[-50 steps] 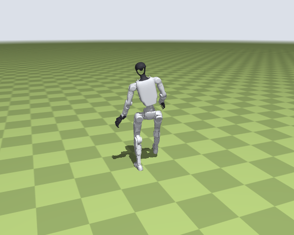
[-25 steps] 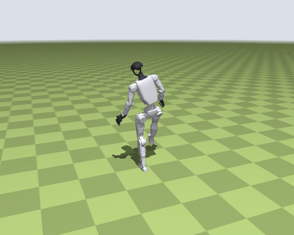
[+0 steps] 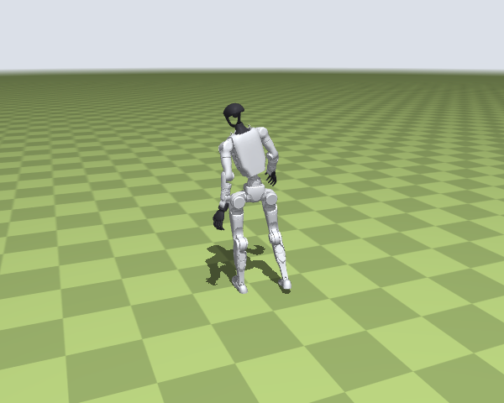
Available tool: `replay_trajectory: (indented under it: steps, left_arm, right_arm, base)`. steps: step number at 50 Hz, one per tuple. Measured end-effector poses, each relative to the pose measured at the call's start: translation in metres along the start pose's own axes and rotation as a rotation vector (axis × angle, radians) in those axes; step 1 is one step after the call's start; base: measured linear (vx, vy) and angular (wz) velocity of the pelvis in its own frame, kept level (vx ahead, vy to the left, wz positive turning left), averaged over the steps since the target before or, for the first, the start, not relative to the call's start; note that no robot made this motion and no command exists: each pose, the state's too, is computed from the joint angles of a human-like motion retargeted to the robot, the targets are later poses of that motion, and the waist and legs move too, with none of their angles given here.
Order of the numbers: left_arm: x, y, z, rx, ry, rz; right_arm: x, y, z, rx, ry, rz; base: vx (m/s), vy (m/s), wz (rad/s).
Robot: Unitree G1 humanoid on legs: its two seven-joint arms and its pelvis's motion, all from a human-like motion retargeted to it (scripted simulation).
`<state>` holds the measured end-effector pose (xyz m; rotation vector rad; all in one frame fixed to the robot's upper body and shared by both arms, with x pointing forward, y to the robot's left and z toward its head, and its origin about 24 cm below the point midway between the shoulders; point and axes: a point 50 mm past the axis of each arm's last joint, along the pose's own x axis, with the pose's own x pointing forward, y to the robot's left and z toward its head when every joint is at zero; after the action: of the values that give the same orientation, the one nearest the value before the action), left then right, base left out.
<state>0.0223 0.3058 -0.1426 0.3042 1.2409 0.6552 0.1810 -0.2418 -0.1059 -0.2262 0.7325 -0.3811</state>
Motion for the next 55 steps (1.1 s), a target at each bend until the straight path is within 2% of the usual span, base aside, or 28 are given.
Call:
replay_trajectory:
  steps: [5,9,13,17,21,25,27,31,35,38,42,45,47,52,55]
  left_arm:
    - [-0.002,-0.019,0.020,-0.021,-0.068,-0.043]
    - [-0.007,-0.047,0.062,-0.013,-0.191,-0.113]
    - [-0.031,-0.088,0.125,0.005,-0.422,-0.193]
    - [-0.076,-0.116,0.189,0.001,-0.747,-0.208]
    - [-0.118,-0.097,0.237,0.072,-1.130,-0.120]
    - [-0.121,-0.058,0.235,0.271,-1.310,0.052]
    - [-0.107,-0.045,0.202,0.252,-1.206,-0.012]
    - [-0.079,-0.011,0.126,0.012,-0.870,-0.107]
    - [-0.062,0.026,0.073,-0.001,-0.661,-0.020]
    - [-0.053,0.042,0.062,0.037,-0.602,0.048]
    - [-0.019,0.044,0.071,0.063,-0.452,0.117]
    - [0.009,0.042,0.089,0.120,-0.259,0.169]
    - [0.014,0.033,0.101,0.138,-0.186,0.151]
    - [-0.005,-0.001,0.164,0.053,-0.451,-0.033]
    - [-0.031,-0.016,0.198,0.157,-0.705,-0.181]
  right_arm:
    - [-0.005,0.014,0.008,-0.063,-0.067,0.056]
    - [-0.013,0.016,0.006,-0.190,-0.135,0.122]
    - [-0.015,-0.002,0.014,-0.329,-0.233,0.107]
    - [-0.001,-0.034,0.042,-0.498,-0.333,-0.063]
    - [0.018,-0.054,0.101,-0.570,-0.435,-0.240]
    - [0.016,-0.044,0.143,-0.444,-0.558,-0.299]
    - [0.005,-0.033,0.119,-0.310,-0.532,-0.225]
    - [-0.020,-0.022,0.048,-0.066,-0.328,-0.045]
    - [-0.027,-0.022,-0.001,-0.097,-0.146,-0.060]
    - [-0.022,-0.027,-0.014,-0.172,-0.076,-0.132]
    - [-0.011,-0.025,-0.019,-0.079,0.039,-0.220]
    - [0.000,-0.006,-0.013,0.019,0.135,-0.224]
    - [0.003,0.011,-0.004,0.000,0.132,-0.171]
    - [0.004,0.045,0.043,0.084,-0.033,-0.050]
    - [-0.001,0.053,0.062,0.204,-0.116,0.000]
  base:
    - [-0.09,-0.13,-0.57]
    - [-0.15,-0.12,0.43]
    - [-0.13,-0.06,1.02]
    - [-0.06,0.03,0.85]
    - [0.09,0.05,0.37]
    - [0.41,0.09,-0.16]
    - [0.74,0.22,0.19]
    - [0.95,0.40,0.77]
    - [1.00,0.54,1.02]
    - [0.83,0.45,1.00]
    - [0.57,0.24,1.58]
    - [0.38,0.08,2.09]
    - [0.32,0.04,2.08]
    - [0.30,-0.05,2.05]
    - [0.31,-0.11,0.97]
